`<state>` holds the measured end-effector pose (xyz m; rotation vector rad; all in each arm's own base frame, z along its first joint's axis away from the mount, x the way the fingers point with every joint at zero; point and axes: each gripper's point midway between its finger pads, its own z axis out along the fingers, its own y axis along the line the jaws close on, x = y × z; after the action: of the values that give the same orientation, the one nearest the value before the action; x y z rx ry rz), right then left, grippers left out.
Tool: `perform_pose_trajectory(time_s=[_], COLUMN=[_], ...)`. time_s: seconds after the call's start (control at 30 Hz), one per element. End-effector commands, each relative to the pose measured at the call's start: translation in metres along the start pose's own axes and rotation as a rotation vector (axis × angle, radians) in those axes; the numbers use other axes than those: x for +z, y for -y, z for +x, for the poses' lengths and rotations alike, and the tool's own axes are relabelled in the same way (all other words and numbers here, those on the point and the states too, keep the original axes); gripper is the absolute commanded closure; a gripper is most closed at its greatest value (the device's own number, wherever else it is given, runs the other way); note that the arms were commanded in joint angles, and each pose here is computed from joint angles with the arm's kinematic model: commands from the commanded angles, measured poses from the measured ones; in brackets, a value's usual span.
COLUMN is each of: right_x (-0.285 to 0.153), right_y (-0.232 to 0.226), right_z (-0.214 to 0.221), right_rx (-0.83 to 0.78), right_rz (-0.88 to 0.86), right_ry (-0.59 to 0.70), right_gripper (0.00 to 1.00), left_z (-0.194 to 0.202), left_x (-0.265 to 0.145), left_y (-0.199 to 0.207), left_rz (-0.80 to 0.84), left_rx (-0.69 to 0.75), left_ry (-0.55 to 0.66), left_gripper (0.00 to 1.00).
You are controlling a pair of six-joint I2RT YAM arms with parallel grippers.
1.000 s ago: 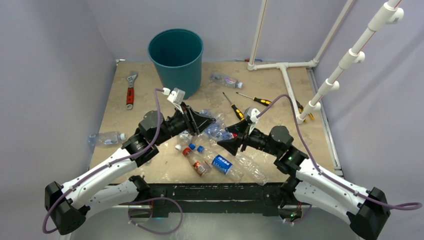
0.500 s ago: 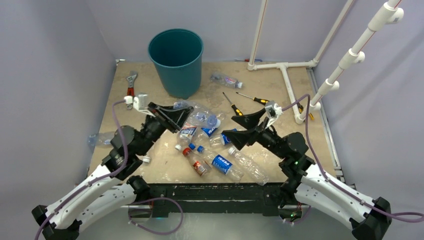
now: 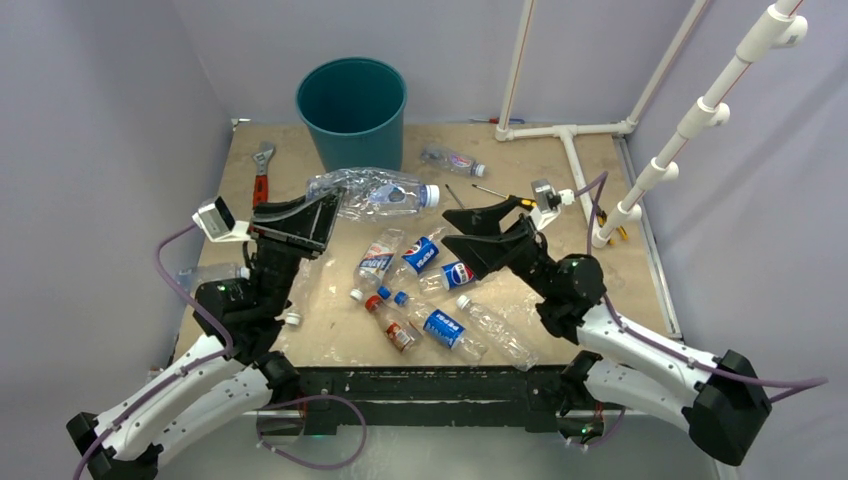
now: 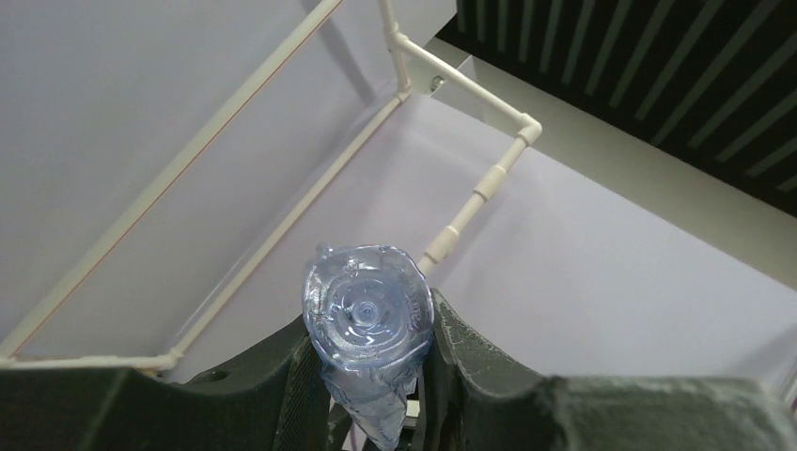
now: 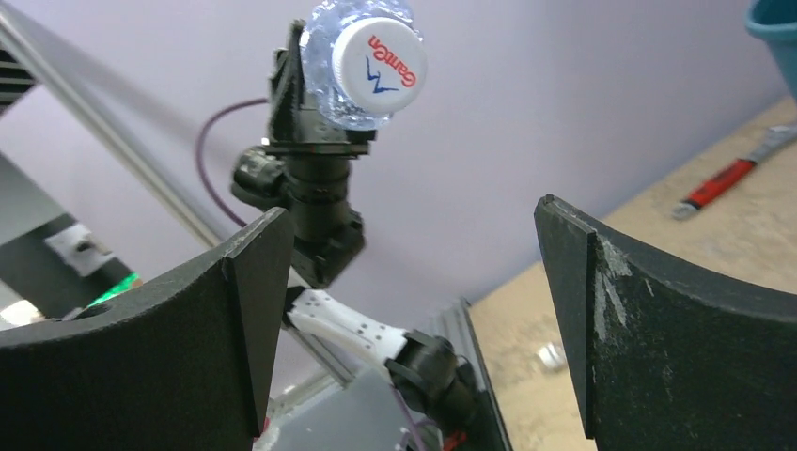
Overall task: Put the plastic bottles in the bin
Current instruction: Pick up the plastic bottle at the center of the board.
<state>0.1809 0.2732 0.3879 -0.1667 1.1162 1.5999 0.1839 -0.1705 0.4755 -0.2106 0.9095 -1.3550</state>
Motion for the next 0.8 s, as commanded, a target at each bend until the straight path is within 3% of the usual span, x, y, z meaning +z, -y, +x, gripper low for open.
perform_pose_trajectory(time_s=[0.0, 0.27, 0.77], right_x=[0.009, 0.016, 0.036], right_y=[-0.063, -0.081, -0.069], right_z=[-0.037, -0.050, -0.064], right_rx=[0.072, 0.080, 0.115], right_rz=[-0.258, -0.350, -0.292], right_ry=[0.103, 0.145, 0.200], right_gripper=[0.01, 0.02, 0.20], left_z=[-0.031, -0.021, 0.002], left_x=[0.010, 0.007, 0.000], left_y=[0.046, 0.048, 0.039], left_rz=[0.152, 0.197, 0.232], left_rx=[-0.137, -0.186, -0.236], left_ry=[0.093, 0.069, 0.020], left_gripper=[1.00, 1.00, 1.00])
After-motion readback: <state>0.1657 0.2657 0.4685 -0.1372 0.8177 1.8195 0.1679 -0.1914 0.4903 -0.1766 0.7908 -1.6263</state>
